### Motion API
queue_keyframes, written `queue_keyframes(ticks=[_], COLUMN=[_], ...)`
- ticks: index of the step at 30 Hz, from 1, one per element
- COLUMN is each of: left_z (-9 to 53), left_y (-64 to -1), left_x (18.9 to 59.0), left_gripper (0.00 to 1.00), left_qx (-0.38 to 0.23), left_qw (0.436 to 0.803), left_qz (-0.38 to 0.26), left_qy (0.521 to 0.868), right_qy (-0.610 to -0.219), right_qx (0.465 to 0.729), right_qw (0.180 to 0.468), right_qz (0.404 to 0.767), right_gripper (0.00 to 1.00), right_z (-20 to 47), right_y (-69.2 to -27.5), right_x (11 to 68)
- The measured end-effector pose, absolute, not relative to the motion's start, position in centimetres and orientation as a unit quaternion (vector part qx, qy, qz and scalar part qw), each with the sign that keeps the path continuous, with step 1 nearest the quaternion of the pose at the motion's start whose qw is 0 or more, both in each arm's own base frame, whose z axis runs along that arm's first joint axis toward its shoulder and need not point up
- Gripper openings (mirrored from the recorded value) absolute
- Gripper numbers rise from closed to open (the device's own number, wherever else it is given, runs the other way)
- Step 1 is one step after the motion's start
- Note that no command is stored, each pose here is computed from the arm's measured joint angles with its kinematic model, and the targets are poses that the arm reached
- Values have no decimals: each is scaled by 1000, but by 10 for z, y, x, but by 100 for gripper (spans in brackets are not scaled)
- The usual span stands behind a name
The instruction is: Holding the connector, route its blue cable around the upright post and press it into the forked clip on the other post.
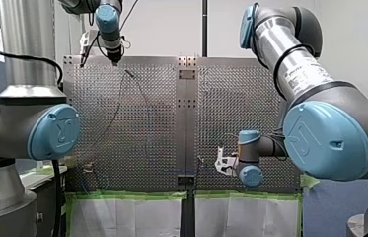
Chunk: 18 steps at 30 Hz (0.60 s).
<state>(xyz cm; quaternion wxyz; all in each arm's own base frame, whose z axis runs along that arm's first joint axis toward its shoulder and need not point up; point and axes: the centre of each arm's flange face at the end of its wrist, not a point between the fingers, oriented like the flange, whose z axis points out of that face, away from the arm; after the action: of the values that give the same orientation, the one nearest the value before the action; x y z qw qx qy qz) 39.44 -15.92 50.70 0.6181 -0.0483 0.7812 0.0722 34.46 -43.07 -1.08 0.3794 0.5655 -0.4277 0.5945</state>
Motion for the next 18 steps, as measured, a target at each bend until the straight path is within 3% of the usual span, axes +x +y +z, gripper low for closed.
queue_keyframes(ticks=[18], left_z=[501], left_y=[-201], left_x=[407], left_gripper=[98], left_qx=[49], left_qw=[653], left_qz=[37], left_qy=[755], right_qy=[-432], right_qx=[565], right_qw=[380], right_qz=[592], right_gripper=[0], right_z=[-11], right_y=[-432], right_x=[342])
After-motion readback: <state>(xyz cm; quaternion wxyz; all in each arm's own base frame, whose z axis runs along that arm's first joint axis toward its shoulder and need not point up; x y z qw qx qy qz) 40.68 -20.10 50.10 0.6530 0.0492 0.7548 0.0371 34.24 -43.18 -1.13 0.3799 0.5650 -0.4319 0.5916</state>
